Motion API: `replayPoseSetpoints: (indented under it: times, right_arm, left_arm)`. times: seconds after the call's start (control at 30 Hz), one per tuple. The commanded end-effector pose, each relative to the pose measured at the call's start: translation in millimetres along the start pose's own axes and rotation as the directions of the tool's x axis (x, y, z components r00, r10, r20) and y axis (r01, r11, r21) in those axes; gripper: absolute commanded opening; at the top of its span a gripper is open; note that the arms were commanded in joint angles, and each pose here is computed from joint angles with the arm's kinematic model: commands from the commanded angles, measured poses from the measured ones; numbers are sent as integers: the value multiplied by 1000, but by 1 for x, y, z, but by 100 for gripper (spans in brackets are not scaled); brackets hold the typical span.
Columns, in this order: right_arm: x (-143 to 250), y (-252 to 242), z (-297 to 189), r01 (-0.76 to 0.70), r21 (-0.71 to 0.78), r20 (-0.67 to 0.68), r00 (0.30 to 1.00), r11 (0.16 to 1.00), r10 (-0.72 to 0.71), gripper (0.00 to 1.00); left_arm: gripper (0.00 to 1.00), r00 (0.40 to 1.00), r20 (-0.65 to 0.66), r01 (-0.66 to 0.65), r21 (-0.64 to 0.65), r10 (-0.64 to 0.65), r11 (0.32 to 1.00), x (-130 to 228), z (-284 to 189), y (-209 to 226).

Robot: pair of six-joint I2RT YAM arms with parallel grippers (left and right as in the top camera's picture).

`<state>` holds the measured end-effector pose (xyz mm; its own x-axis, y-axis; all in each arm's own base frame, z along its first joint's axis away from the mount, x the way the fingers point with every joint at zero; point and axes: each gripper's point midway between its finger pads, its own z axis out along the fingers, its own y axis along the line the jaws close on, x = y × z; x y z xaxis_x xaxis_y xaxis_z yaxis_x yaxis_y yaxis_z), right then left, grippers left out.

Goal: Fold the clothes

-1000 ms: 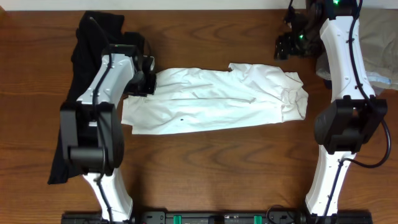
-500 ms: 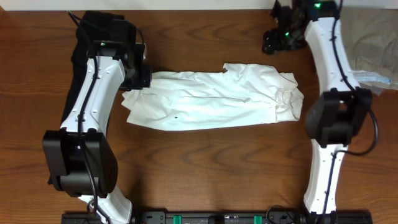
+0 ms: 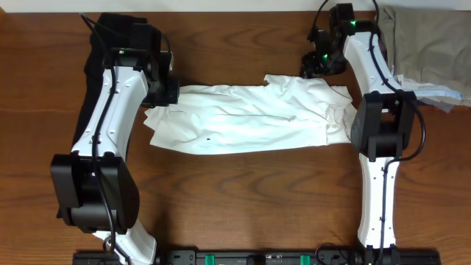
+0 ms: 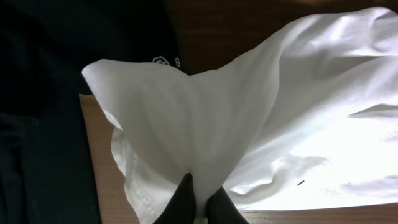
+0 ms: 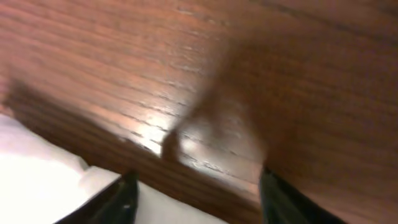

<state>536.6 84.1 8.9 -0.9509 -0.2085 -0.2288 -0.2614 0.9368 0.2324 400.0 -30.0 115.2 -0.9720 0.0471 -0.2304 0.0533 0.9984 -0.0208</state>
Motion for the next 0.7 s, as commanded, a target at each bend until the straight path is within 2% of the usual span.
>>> replayPoseSetpoints:
  times: [0.0,0.07,0.1,0.4,0.63,0.67]
  right_arm:
    - [-2,14,10,1,-54,2,1000,999,0,41]
    - [-6,14,8,-12,-52,16,1000,999,13,9]
    - [-9,14,6,-20,-51,26,999,999,21,1]
    - [-42,20,-45,3,-37,129,992,999,2,1]
    - [-43,39,-85,12,-66,131,991,998,-3,1]
    - [-40,45,-85,18,-90,122,993,996,-7,15]
  left_arm:
    - [6,1000,-2,14,-5,-14,1000,-2,1,1]
    - [6,1000,1,14,-5,-14,1000,-2,1,2]
    - [6,1000,3,14,-5,-14,1000,-3,1,2]
    - [6,994,105,16,-25,-13,1000,-28,-6,5]
    - [6,991,134,24,-22,-21,999,-34,-16,5]
    - [6,991,131,31,-22,-28,999,-33,-15,4]
